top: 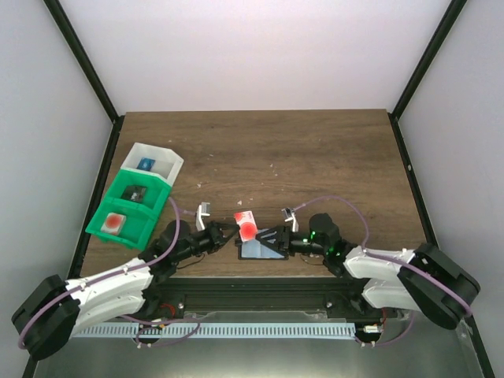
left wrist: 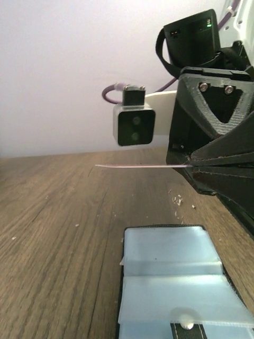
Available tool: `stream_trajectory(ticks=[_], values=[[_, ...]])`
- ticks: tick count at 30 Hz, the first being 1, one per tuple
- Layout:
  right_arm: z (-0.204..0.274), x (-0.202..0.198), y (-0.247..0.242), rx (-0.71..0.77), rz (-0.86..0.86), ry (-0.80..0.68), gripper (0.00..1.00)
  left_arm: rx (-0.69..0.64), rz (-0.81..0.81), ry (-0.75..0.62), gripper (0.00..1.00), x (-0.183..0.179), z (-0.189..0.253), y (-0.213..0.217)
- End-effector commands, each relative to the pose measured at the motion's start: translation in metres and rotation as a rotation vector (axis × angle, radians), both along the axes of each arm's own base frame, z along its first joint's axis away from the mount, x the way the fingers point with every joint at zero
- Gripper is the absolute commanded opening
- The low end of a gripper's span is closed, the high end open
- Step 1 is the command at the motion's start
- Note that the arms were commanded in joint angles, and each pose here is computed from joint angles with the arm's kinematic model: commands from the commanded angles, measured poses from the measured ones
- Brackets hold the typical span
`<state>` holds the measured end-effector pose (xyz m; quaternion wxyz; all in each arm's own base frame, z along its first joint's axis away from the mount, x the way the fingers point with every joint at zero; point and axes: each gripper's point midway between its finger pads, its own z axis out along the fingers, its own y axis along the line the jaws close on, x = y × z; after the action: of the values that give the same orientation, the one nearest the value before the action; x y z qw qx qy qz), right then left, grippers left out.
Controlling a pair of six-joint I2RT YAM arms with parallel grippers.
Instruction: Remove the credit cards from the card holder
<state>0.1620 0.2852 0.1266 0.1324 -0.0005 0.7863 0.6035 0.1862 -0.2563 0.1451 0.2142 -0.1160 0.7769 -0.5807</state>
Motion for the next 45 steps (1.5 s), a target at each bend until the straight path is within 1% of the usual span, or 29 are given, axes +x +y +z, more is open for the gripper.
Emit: stream_trajectory(ticks=[1,4,8,9,10,12,14,15,19,21,26,29,32,36,41,45], values=[[0.038,0.003,0.017,0.130,0.067,-0.035,0.46,-0.062,-0.036,-0.027,0.00,-0.006,0.013,-0.006],[0.042,0.003,0.021,0.153,0.086,-0.039,0.35,-0.063,-0.056,-0.026,0.00,-0.009,0.012,-0.010],[0.044,-0.002,0.020,0.166,0.106,-0.068,0.11,-0.065,-0.080,-0.039,0.00,-0.013,0.015,-0.011],[0.044,-0.005,0.019,0.167,0.117,-0.081,0.05,-0.057,-0.081,-0.043,0.04,-0.014,0.015,-0.010],[0.045,-0.009,0.018,0.167,0.133,-0.095,0.01,-0.047,-0.085,-0.047,0.13,-0.015,0.014,-0.009],[0.042,-0.016,0.015,0.153,0.166,-0.121,0.00,-0.025,-0.096,-0.061,0.32,-0.018,0.015,-0.007],[0.040,-0.026,0.012,0.139,0.213,-0.148,0.01,0.003,-0.112,-0.082,0.43,-0.022,0.017,-0.003],[0.041,-0.031,0.011,0.134,0.242,-0.165,0.01,0.022,-0.120,-0.094,0.46,-0.025,0.018,-0.001],[0.047,-0.051,0.009,0.107,0.376,-0.250,0.00,0.068,-0.151,-0.146,0.49,-0.035,0.026,0.010],[0.049,-0.060,0.007,0.093,0.433,-0.271,0.00,0.061,-0.171,-0.180,0.50,-0.040,0.034,0.014],[0.055,-0.081,0.002,0.092,0.570,-0.273,0.00,0.050,-0.290,-0.268,0.51,-0.063,0.054,0.017],[0.064,-0.089,0.000,0.112,0.617,-0.295,0.01,0.072,-0.355,-0.275,0.51,-0.074,0.053,0.016],[0.066,-0.090,0.000,0.106,0.628,-0.302,0.00,0.073,-0.425,-0.272,0.49,-0.082,0.054,0.012],[0.064,-0.089,0.002,0.108,0.641,-0.279,0.01,0.046,-0.504,-0.285,0.42,-0.090,0.058,0.004],[0.066,-0.086,0.004,0.115,0.633,-0.285,0.00,0.047,-0.542,-0.280,0.21,-0.091,0.057,-0.002],[0.062,-0.084,0.005,0.111,0.623,-0.271,0.01,0.019,-0.517,-0.289,0.00,-0.088,0.060,-0.002]])
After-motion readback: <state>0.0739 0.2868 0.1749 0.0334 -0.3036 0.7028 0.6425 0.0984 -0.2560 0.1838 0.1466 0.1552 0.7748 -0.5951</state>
